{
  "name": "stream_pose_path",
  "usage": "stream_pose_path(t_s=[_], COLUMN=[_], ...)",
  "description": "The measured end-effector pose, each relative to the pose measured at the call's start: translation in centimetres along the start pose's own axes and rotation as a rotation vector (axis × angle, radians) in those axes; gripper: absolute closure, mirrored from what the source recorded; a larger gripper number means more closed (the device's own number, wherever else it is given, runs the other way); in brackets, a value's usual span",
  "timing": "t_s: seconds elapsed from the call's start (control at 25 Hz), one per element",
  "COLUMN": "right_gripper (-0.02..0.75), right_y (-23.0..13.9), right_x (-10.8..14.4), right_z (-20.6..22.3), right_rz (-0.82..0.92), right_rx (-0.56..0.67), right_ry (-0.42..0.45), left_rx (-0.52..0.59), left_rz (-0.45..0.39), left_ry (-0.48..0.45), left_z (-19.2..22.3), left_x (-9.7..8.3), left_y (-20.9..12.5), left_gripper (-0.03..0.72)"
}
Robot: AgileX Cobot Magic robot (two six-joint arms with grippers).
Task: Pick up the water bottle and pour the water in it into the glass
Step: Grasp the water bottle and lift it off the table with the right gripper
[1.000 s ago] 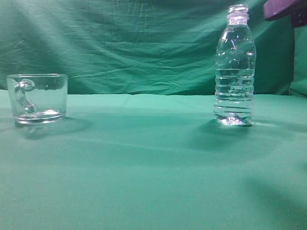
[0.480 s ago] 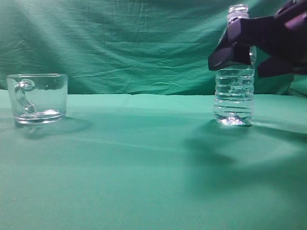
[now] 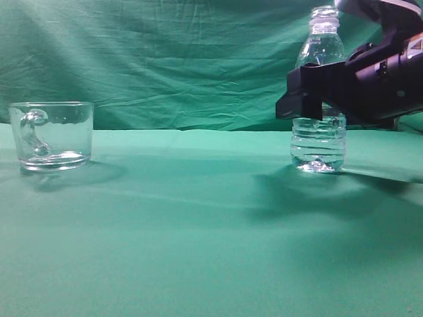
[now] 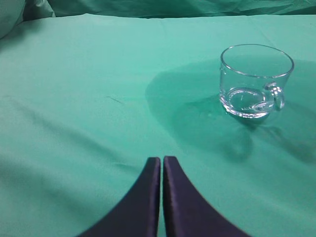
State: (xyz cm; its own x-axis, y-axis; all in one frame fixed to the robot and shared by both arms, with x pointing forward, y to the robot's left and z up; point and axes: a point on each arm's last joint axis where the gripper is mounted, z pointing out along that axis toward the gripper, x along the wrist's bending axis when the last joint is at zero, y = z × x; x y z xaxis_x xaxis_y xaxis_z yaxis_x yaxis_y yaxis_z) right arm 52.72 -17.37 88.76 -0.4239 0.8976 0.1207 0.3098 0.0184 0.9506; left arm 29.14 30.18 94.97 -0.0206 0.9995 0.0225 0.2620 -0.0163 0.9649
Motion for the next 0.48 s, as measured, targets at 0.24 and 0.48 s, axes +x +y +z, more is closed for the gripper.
stream_pose_path(t_s=[0.24,0.48], right_gripper=[0.241,0.379], right_y=[-0.72,-0.77], right_x=[-0.15,-0.14], right_z=[0.34,0.34], right_rz=[-0.015,-0.071], right_rx=[0.006,0.012], right_ry=[-0.006,-0.005], left_rx=[0.0,0.0], left_rz=[0.0,0.0], left_ry=[0.0,0.0], left_z=[0.0,0.0], left_x=[0.0,0.0], left_y=[0.0,0.0], left_gripper=[0.688,0.688])
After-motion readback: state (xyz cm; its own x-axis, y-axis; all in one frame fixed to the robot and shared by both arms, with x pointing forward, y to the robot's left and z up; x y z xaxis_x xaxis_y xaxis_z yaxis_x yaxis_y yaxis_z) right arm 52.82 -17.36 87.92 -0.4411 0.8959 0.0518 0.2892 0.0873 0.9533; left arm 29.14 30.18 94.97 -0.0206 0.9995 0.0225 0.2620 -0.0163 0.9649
